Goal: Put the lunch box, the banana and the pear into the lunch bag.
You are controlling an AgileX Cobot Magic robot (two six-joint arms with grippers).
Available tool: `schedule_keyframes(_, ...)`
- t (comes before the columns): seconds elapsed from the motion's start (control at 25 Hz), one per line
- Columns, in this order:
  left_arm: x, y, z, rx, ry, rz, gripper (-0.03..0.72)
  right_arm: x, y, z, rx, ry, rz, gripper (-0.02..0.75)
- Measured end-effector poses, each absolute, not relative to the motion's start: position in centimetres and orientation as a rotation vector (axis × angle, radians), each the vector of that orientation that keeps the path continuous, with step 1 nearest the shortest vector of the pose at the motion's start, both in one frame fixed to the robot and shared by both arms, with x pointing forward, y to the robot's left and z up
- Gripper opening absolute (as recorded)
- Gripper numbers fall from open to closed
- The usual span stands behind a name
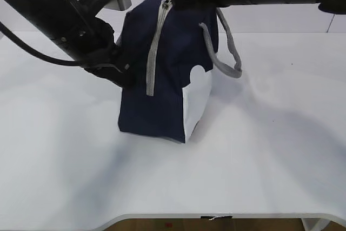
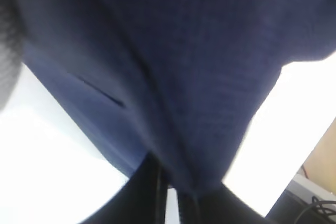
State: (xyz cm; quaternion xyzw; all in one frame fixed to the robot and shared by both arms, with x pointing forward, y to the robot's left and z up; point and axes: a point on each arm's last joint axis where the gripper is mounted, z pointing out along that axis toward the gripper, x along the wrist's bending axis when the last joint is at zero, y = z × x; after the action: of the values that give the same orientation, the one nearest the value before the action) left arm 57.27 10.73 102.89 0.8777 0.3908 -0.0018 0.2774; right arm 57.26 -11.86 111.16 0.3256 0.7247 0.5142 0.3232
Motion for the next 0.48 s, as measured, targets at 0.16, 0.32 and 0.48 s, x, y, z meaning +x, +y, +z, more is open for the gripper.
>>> schedule_keyframes(0.16, 57.2, 10.9, 102.7, 2.394, 1.038, 0.000, 0.005, 58.2, -11.7, 111.5, 0.860, 1.869, 1.331, 0.006)
schedule_keyframes(0.32, 57.1, 11.1, 102.7, 2.422, 1.029, 0.004, 0.004, 59.2, -11.4, 111.2, 0.846, 1.861, 1.297, 0.006)
schedule_keyframes(0.48, 57.0, 11.3, 102.8, 2.442, 1.017, 0.022, 0.004, 60.3, -11.3, 110.7, 0.866, 1.843, 1.254, 0.006)
